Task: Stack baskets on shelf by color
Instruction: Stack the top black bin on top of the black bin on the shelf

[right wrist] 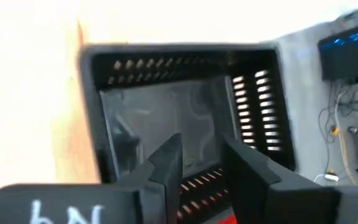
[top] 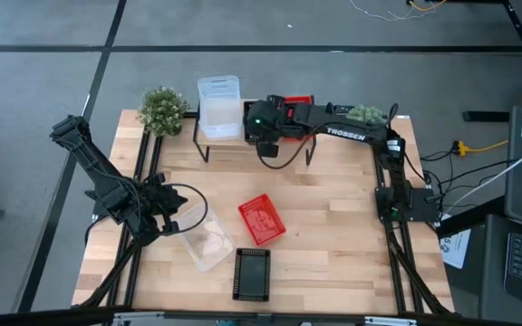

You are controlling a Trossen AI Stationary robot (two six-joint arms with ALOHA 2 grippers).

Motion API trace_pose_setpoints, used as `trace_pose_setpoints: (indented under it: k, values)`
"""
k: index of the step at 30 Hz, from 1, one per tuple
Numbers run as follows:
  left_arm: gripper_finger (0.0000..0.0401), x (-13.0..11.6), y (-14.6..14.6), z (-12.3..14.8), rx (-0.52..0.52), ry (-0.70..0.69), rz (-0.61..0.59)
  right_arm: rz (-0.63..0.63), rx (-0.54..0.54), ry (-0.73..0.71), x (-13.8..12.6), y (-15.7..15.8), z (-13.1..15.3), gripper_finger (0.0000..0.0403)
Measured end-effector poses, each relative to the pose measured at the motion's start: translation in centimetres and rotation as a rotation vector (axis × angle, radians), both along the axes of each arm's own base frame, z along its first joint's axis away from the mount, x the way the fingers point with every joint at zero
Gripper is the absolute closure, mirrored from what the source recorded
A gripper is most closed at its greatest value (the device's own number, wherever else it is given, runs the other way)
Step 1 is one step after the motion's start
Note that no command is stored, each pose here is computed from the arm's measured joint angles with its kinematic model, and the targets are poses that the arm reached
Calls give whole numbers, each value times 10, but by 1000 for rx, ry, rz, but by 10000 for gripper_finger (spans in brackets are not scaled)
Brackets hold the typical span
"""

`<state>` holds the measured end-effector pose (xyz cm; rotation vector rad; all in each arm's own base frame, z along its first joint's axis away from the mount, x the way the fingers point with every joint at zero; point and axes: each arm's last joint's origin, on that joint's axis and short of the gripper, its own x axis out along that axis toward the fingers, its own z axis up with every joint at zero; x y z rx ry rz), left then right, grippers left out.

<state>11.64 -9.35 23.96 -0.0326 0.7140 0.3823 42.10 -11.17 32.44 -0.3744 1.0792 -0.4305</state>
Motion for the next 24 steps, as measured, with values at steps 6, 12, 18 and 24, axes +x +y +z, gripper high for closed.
trace_pose_setpoints:
  k: [6,12,18,24]
  values:
    - [401,0,0,0,-1,0,1,49,-13,-56,-9,25,24,295]
    - [401,0,0,0,0,0,1,256,258,-99,-15,44,33,295]
    - [401,0,0,0,-1,-1,0,271,334,-56,-10,41,0,295]
    - [401,0,0,0,0,-1,0,235,251,-105,-2,32,-17,295]
